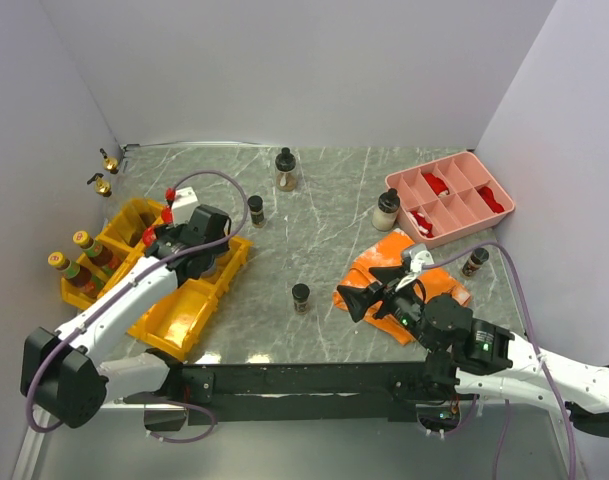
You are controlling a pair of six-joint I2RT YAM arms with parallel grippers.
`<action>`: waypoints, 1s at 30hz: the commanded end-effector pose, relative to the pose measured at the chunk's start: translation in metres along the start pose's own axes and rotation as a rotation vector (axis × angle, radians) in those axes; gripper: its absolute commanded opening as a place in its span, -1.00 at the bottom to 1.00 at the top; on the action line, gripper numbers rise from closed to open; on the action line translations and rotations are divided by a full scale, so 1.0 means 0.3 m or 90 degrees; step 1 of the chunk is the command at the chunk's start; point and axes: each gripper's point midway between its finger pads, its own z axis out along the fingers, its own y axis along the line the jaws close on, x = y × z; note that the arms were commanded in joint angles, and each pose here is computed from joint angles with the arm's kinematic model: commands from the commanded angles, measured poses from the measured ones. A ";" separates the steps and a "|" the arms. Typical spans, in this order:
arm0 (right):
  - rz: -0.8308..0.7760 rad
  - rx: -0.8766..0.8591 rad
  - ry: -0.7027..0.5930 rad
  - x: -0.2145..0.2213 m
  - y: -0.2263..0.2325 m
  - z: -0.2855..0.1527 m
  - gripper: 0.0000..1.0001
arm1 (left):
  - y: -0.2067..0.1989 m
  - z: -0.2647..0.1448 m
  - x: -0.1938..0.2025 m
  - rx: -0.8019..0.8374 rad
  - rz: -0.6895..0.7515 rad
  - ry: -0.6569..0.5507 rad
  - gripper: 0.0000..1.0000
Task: Organize the condiment bottles
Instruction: Place the bottle in the storage box, then pick up the bottle from the center of the board.
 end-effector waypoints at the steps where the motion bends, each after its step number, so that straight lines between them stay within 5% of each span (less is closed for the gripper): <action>1: 0.024 -0.006 -0.017 -0.054 0.012 -0.013 1.00 | 0.003 -0.095 -0.123 0.027 -0.027 -0.028 0.93; 4: 0.032 -0.006 -0.012 -0.055 0.018 -0.011 1.00 | -0.014 -0.159 -0.186 0.074 -0.009 -0.038 0.99; 12: 0.056 0.039 0.014 -0.046 0.014 0.022 1.00 | -0.252 -0.328 -0.175 0.398 0.045 -0.018 0.95; 30: 0.094 0.145 -0.018 -0.072 -0.093 -0.012 1.00 | -0.585 -0.514 0.286 0.512 0.243 0.096 0.92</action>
